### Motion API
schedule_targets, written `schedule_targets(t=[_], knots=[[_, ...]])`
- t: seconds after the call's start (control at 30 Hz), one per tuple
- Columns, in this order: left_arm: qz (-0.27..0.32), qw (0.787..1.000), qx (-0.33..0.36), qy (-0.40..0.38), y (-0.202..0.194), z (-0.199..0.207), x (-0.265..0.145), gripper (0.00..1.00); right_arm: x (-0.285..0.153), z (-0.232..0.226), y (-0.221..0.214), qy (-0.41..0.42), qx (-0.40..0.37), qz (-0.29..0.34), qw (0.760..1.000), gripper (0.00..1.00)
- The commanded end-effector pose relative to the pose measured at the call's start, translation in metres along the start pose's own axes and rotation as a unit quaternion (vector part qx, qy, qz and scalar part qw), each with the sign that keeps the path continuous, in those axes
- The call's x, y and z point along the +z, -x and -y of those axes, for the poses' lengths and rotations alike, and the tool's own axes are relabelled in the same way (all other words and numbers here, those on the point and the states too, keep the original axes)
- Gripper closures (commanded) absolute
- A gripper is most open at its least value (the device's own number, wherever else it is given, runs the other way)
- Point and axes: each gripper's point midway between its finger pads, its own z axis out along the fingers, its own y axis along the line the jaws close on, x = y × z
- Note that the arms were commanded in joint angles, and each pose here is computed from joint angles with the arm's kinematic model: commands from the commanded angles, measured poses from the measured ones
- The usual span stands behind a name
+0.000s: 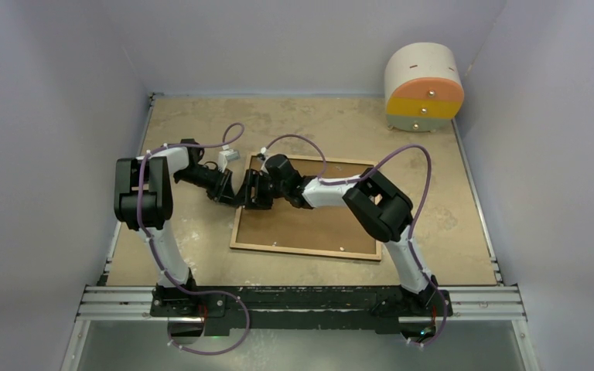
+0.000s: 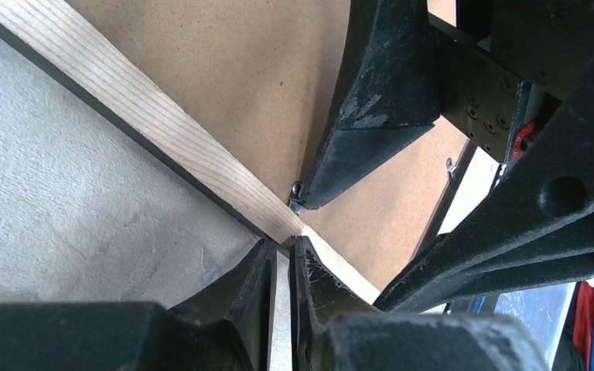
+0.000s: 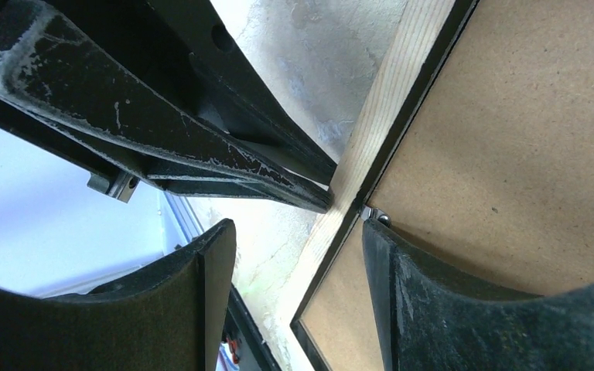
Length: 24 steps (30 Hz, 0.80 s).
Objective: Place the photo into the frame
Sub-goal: Install the photo frame at the center of the board.
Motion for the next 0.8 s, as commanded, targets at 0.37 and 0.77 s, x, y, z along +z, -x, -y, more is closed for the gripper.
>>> schedule_targets(t=[0.37, 0.77], knots=[[0.01, 0.997, 0.064, 0.037, 0.017, -0.016, -0.036, 0.68, -0.111, -0.005, 0.059, -0.009, 0.0, 0.093, 0.996, 0.11], [-0.082, 0.984, 0.126, 0.097, -0.026, -0.015, -0.013, 0.6, -0.334, 0.19, 0.096, -0.304, 0.131, 0.298, 0.895, 0.01]])
